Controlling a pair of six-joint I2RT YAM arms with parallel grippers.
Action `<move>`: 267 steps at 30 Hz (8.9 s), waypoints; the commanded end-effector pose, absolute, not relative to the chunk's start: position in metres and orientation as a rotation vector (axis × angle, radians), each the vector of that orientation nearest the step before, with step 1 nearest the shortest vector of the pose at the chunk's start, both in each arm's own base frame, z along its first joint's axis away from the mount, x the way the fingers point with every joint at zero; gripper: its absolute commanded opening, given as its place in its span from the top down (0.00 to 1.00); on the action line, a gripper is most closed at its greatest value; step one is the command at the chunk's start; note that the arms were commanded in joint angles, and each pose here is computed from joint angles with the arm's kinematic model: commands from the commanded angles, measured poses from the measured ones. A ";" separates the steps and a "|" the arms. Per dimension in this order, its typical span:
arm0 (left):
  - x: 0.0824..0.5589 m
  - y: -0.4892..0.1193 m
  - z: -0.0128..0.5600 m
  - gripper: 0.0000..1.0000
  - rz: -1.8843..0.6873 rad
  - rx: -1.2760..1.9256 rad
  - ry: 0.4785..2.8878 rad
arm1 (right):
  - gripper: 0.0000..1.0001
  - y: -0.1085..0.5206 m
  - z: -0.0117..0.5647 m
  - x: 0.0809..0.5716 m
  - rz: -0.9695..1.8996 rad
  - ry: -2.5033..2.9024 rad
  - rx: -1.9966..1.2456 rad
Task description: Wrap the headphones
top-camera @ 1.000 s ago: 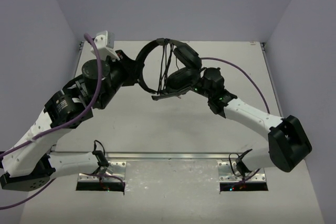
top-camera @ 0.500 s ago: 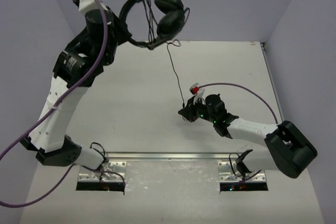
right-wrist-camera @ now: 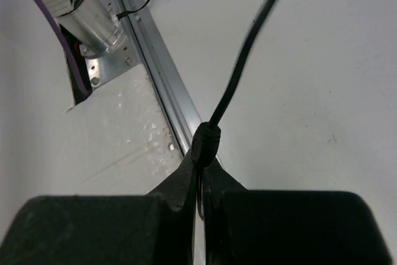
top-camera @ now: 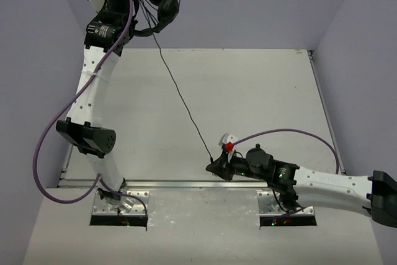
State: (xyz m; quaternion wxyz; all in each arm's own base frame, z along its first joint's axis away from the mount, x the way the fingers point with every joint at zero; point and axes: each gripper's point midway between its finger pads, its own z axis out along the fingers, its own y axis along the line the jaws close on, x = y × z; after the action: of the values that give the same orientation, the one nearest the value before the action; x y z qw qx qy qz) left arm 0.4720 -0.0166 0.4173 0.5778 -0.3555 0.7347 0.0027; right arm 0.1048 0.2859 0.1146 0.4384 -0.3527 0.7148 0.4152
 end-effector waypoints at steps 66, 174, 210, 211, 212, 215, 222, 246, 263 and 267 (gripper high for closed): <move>0.212 -0.197 0.290 1.00 -0.379 0.162 1.675 | 0.99 0.121 0.417 0.461 0.501 1.706 -0.408; 0.341 -0.190 0.267 1.00 -0.271 -0.212 1.767 | 0.99 0.299 0.314 0.337 0.362 1.741 -1.039; 0.288 -0.223 0.176 1.00 -0.341 0.227 2.017 | 0.64 0.256 0.249 0.423 -0.026 1.819 -1.003; 0.288 -0.223 0.175 1.00 -0.343 0.227 2.019 | 0.66 0.252 0.248 0.425 -0.015 1.832 -0.984; 0.288 -0.224 0.175 1.00 -0.344 0.228 2.019 | 0.69 0.251 0.246 0.425 -0.004 1.841 -0.981; 0.288 -0.221 0.176 1.00 -0.335 0.214 2.016 | 0.88 0.250 0.237 0.423 0.040 1.868 -0.991; 0.285 -0.215 0.188 1.00 -0.318 0.182 2.024 | 0.99 0.211 0.216 0.426 0.067 1.915 -0.878; 0.303 -0.244 0.332 1.00 -0.695 0.145 1.638 | 0.83 0.239 0.219 0.357 0.758 1.750 -0.711; 0.361 -0.249 0.349 1.00 -0.833 0.310 1.606 | 0.54 0.227 0.207 0.349 1.007 1.742 -0.558; 0.384 -0.233 0.351 1.00 -0.838 0.353 1.624 | 0.43 0.226 0.190 0.347 1.023 1.780 -0.545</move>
State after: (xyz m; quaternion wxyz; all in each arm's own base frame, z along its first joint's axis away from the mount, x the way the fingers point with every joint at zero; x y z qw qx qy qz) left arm 0.3704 -0.2369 0.2943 0.5542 0.1266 0.7543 -0.3284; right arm 0.3491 0.2206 0.1849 0.4848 -0.2163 0.7479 0.3985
